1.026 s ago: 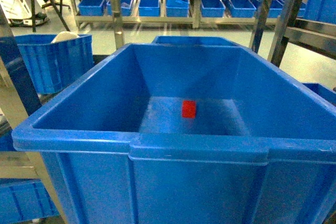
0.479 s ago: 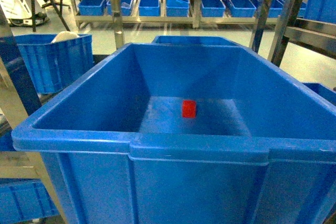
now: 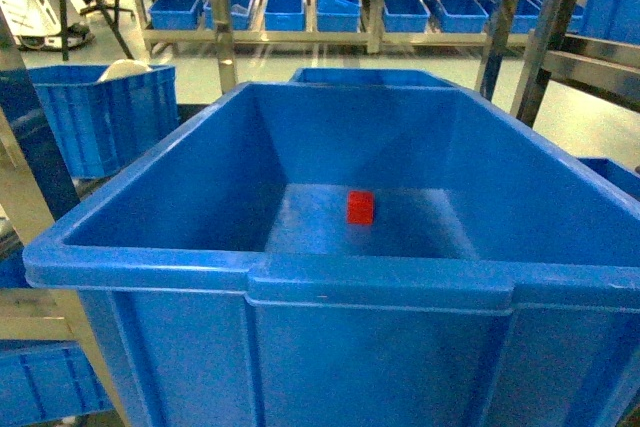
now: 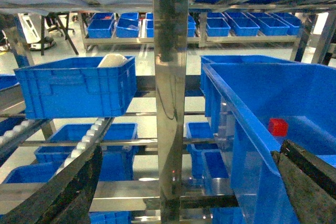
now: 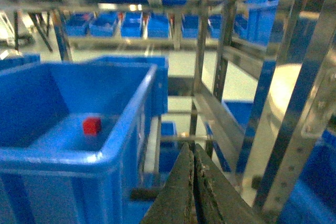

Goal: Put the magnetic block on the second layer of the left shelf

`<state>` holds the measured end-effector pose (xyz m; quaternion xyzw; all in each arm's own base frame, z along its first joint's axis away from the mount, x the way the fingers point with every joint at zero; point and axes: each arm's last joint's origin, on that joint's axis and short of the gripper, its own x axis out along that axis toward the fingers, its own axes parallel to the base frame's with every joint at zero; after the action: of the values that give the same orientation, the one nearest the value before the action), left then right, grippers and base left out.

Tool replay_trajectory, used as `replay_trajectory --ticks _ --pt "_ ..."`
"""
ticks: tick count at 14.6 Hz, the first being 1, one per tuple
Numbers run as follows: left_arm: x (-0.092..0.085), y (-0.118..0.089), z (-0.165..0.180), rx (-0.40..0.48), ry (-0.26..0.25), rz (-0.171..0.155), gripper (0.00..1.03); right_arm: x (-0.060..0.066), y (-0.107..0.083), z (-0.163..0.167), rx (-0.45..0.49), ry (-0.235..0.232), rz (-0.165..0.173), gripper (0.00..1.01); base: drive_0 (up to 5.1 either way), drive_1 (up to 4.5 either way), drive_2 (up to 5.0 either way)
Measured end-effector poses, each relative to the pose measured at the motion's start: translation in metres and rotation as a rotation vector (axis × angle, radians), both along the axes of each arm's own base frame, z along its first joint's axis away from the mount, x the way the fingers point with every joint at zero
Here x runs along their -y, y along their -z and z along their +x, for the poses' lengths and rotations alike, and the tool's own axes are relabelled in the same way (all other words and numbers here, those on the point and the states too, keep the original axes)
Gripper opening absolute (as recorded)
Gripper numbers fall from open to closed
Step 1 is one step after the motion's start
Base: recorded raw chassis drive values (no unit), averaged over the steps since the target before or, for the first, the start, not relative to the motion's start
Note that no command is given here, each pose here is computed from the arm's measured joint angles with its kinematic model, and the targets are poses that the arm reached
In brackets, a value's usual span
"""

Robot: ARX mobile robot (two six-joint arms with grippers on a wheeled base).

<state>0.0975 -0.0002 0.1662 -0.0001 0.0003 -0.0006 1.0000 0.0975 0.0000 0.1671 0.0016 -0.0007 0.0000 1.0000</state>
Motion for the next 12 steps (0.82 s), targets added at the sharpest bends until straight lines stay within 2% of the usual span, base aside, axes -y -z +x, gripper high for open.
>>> replay_trajectory --ticks 1,2,3,4,12 --pt "0.0000 0.0000 0.0000 0.000 0.000 0.000 0.98 0.0000 0.0001 -0.0002 -0.001 0.000 0.000 0.02 0.0 0.00 0.0" --pt "0.0000 0.0000 0.0000 0.000 0.000 0.000 0.98 0.0000 -0.0002 -0.0003 0.003 0.000 -0.001 0.31 0.0 0.00 0.0" --pt "0.0000 0.0000 0.0000 0.000 0.000 0.000 0.98 0.0000 -0.0002 -0.0003 0.003 0.000 -0.001 0.69 0.0 0.00 0.0" --pt "0.0000 0.0000 0.0000 0.000 0.000 0.000 0.98 0.0000 -0.0002 -0.0003 0.003 0.000 0.000 0.99 0.0 0.00 0.0" --pt "0.0000 0.0000 0.0000 0.000 0.001 0.000 0.98 0.0000 -0.0002 -0.0003 0.003 0.000 -0.001 0.98 0.0 0.00 0.0"
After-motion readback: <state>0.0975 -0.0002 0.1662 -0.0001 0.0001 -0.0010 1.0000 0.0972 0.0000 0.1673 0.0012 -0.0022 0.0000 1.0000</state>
